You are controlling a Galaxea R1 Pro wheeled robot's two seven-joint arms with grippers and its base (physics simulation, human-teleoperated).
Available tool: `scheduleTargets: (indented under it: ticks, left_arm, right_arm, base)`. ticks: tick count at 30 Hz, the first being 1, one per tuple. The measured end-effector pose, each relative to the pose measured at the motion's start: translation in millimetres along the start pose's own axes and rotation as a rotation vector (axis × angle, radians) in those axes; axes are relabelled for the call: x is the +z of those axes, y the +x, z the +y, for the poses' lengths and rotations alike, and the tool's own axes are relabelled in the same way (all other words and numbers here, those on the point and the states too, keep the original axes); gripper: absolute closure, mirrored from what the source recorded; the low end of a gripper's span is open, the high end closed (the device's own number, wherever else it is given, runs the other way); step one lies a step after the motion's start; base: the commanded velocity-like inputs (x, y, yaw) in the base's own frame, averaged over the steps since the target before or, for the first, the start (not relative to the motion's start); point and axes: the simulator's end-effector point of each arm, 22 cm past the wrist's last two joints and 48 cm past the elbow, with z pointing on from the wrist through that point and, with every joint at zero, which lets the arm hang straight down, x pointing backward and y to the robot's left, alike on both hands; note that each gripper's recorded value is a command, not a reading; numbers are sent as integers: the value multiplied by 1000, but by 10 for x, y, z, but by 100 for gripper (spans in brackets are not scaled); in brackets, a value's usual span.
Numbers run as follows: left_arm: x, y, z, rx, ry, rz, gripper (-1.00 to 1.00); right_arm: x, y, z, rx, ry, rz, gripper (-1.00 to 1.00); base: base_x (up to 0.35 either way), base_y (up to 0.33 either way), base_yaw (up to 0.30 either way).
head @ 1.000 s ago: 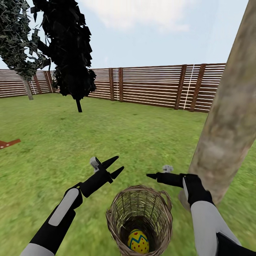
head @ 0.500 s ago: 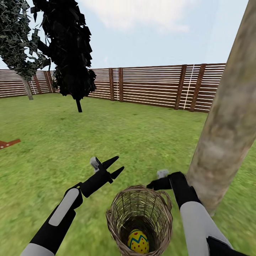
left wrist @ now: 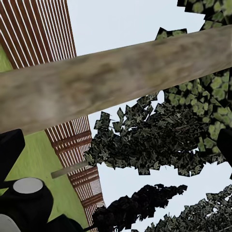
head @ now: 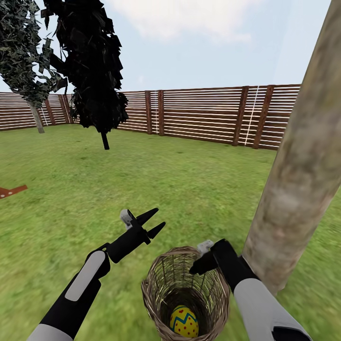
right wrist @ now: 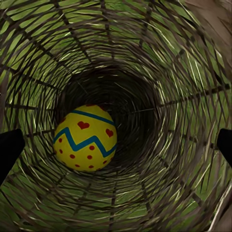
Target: Take the three Easter eggs out of the wicker basket on the lawn in the garden, then place them on the lawn next to a single tree (choose any tree) so that all three eggs are next to the same tree and none are left in the basket.
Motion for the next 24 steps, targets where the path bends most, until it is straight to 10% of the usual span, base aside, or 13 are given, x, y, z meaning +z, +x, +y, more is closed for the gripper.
scheduleTargets:
  ticks: [24]
  left_arm:
    - [-207,126,422,-21,-22,-10,-100]
  right_arm:
    - [472,483,22,-3,41,65,-100]
  base:
    - [0,0,0]
